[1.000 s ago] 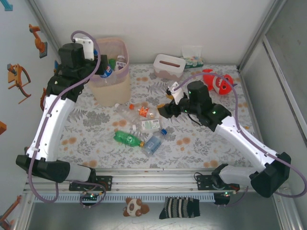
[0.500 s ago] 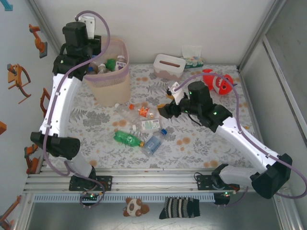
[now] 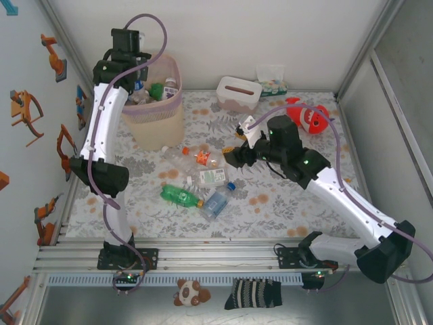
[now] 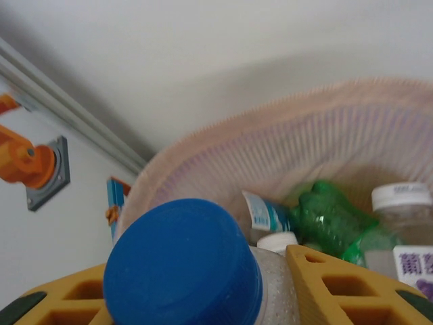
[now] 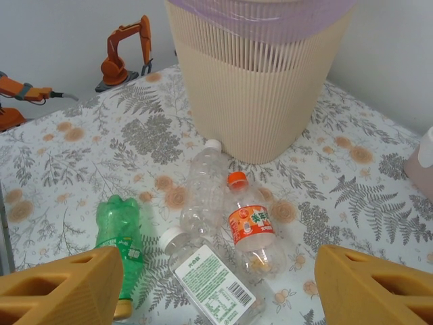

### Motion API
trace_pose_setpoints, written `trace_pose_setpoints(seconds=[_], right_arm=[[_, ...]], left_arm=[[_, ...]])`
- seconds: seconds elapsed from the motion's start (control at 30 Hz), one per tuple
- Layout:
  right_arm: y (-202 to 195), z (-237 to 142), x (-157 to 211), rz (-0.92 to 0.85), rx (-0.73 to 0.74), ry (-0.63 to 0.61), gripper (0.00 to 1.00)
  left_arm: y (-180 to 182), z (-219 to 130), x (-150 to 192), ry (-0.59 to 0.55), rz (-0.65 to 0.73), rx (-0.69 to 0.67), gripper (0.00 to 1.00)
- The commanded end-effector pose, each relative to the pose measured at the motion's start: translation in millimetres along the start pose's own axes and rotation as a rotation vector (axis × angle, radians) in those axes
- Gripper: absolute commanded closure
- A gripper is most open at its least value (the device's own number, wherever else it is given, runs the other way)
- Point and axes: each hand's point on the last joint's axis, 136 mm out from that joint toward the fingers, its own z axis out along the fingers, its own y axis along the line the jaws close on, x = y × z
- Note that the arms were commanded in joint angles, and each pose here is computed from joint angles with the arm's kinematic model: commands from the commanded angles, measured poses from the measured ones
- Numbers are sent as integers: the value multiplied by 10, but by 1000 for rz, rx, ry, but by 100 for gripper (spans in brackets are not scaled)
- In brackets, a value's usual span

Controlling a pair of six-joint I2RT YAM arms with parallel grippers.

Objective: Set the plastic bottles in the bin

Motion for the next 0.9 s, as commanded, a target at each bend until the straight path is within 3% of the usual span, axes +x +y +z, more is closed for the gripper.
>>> trace_pose_setpoints(seconds=[0.0, 0.47, 0.87], right_arm=[[27, -42, 2, -10, 6, -2, 26], [24, -41, 20, -9, 10, 0, 26], [11, -38, 10, -8, 16, 0, 26]], left_arm=[[31, 104, 293, 110, -30, 14, 73], [-194, 708, 1077, 348, -89, 114, 75], [-534, 1046, 1651, 544, -120, 234, 59]])
